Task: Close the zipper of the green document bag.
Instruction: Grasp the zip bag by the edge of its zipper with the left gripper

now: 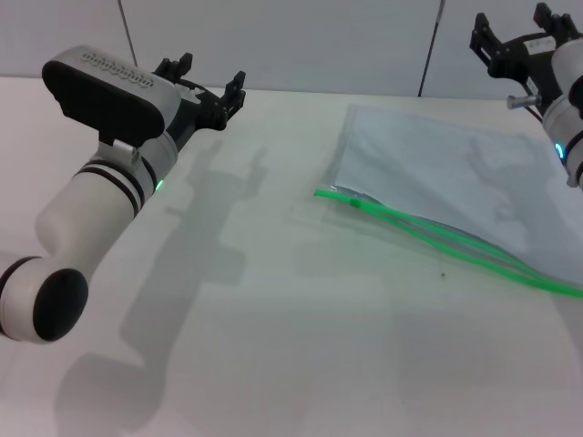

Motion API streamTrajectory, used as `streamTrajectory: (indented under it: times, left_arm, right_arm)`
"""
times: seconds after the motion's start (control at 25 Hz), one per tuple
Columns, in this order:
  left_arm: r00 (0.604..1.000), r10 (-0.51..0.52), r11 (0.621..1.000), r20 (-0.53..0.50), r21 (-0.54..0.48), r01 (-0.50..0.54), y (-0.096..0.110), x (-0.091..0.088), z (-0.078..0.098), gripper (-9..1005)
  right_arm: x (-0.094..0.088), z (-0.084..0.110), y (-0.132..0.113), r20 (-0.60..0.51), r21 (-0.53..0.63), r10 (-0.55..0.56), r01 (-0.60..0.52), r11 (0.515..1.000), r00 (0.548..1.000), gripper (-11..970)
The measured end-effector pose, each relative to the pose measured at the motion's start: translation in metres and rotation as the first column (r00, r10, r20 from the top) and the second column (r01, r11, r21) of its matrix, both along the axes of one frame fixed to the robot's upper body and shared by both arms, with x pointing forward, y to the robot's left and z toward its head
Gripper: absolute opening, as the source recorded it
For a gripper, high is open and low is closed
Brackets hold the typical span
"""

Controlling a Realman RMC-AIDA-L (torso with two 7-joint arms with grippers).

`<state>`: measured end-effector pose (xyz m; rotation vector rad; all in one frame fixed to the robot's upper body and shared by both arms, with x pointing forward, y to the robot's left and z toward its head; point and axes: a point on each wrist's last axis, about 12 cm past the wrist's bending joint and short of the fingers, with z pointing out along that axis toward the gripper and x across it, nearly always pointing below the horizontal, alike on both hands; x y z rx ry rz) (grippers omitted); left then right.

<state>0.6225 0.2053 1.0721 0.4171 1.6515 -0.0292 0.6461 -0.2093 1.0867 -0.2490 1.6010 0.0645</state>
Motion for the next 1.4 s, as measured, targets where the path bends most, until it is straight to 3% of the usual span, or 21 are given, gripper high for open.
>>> streamTrajectory:
  times: [0.24,0.48,0.64,1.08,1.4]
  left_arm:
    - [0.999,-0.017,0.999,-0.032,0.036,0.018,-0.003,0.0,-0.003,756]
    - [0.98,-0.143,0.973,-0.141,0.161,0.166,-0.031,0.0,0.0,757]
    - [0.965,-0.204,0.951,-0.163,0.202,0.235,-0.039,-0.003,0.007,757]
    - [0.913,-0.324,0.838,-0.248,0.373,0.399,-0.042,-0.007,0.041,756]
    - [0.879,-0.348,0.707,-0.324,0.525,0.474,-0.054,-0.016,0.059,756]
  right_arm:
    - [0.001,-0.001,-0.003,-0.004,-0.006,-0.008,0.008,1.0,1.0,816]
    - [0.003,-0.004,-0.003,-0.037,-0.013,-0.011,0.01,1.0,0.999,816]
    - [0.003,-0.003,-0.003,-0.039,-0.013,-0.011,0.011,1.0,0.999,815]
    - [0.003,-0.004,-0.005,-0.044,-0.014,-0.016,0.016,1.0,0.999,815]
    - [0.004,-0.003,-0.003,-0.043,-0.013,-0.012,0.012,1.0,0.999,815]
